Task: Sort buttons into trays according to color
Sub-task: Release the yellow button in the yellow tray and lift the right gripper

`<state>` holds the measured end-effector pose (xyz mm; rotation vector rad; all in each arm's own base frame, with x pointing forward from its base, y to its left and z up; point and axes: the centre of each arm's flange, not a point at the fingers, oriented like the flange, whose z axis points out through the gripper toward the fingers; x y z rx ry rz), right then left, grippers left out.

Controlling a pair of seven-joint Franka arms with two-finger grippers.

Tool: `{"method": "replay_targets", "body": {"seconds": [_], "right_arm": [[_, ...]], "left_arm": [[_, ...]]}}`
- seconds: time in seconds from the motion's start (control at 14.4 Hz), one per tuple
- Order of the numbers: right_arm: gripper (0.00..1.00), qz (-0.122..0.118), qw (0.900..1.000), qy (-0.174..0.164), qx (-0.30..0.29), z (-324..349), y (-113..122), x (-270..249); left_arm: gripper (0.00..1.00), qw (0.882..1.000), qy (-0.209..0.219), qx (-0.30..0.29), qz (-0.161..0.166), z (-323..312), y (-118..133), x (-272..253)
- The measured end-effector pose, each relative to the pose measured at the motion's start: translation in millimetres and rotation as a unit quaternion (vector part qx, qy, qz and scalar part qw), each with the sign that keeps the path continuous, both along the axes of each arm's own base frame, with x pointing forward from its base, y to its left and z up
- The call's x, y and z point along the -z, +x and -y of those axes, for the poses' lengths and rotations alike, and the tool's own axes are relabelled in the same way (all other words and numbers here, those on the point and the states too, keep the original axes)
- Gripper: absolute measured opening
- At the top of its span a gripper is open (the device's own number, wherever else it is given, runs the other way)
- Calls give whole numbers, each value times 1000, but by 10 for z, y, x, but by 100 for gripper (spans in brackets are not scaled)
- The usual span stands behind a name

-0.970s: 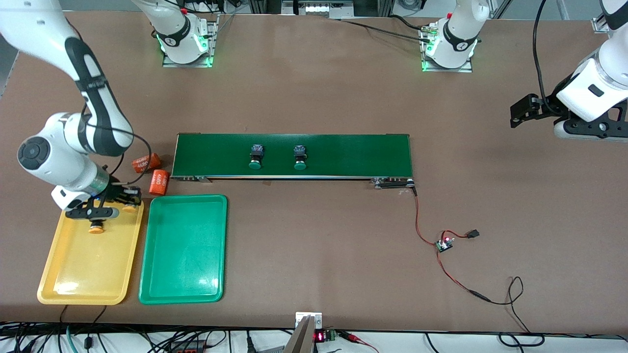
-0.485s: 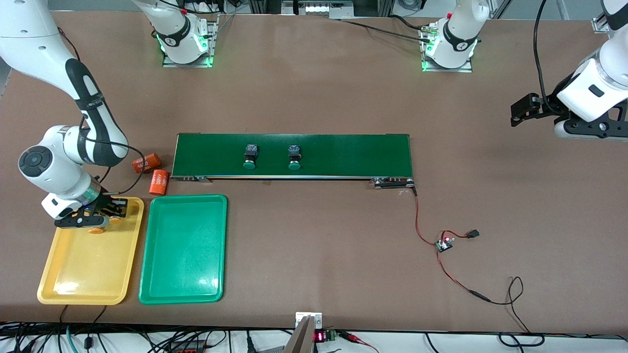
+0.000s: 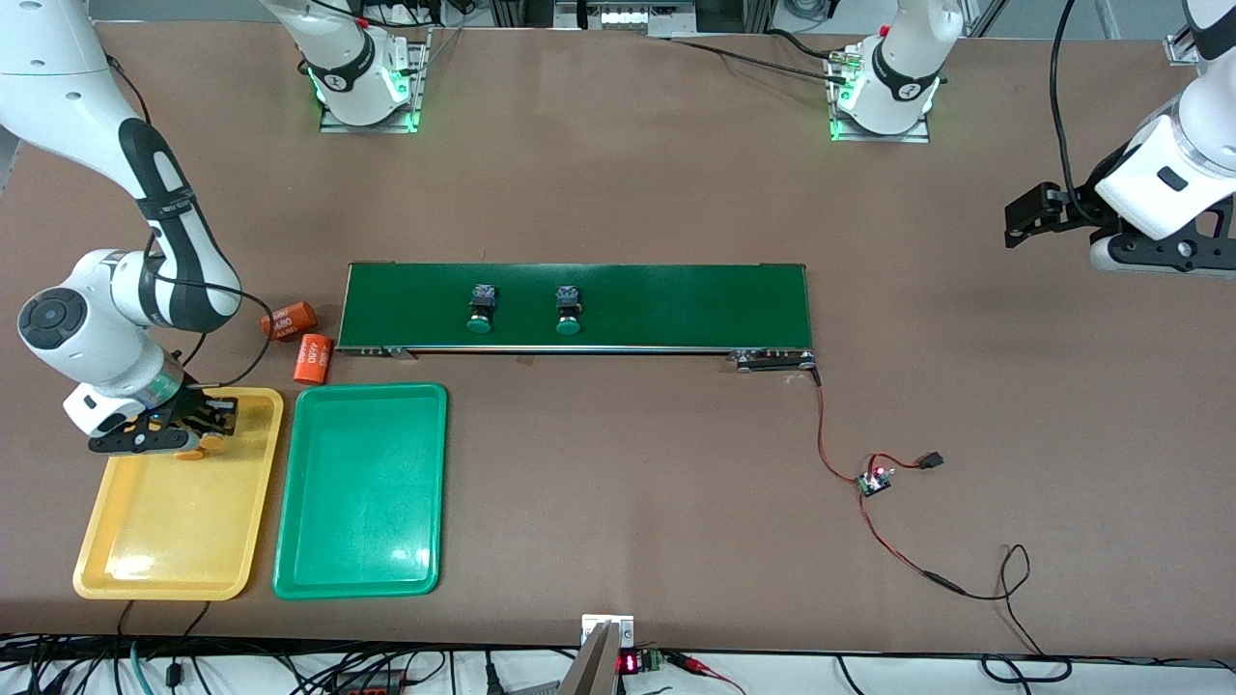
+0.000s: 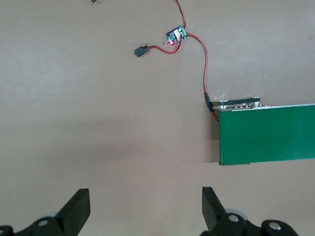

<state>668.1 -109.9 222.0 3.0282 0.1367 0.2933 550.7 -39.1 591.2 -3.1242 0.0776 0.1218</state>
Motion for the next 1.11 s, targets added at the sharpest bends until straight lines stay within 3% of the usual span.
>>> {"method": "replay_targets", "body": {"seconds": [0.07,0.48,0.62,0.83,1.11], "right_arm": [[42,2,1000,0,0,6,26,-7],[99,-1,1000,12,24,-126,20,14],[100,-16,998,37,53,-510,-124,67],[100,-45,994,61,77,-1190,-519,22],[100,-101,988,48,106,-1884,-957,-357]], "left_arm": [[100,1000,0,0,0,0,0,0],[100,1000,0,0,0,1,-1,1],[100,1000,0,0,0,4,-1,0],[100,1000,0,0,0,5,-1,0],[100,1000,0,0,0,5,-1,1]]}}
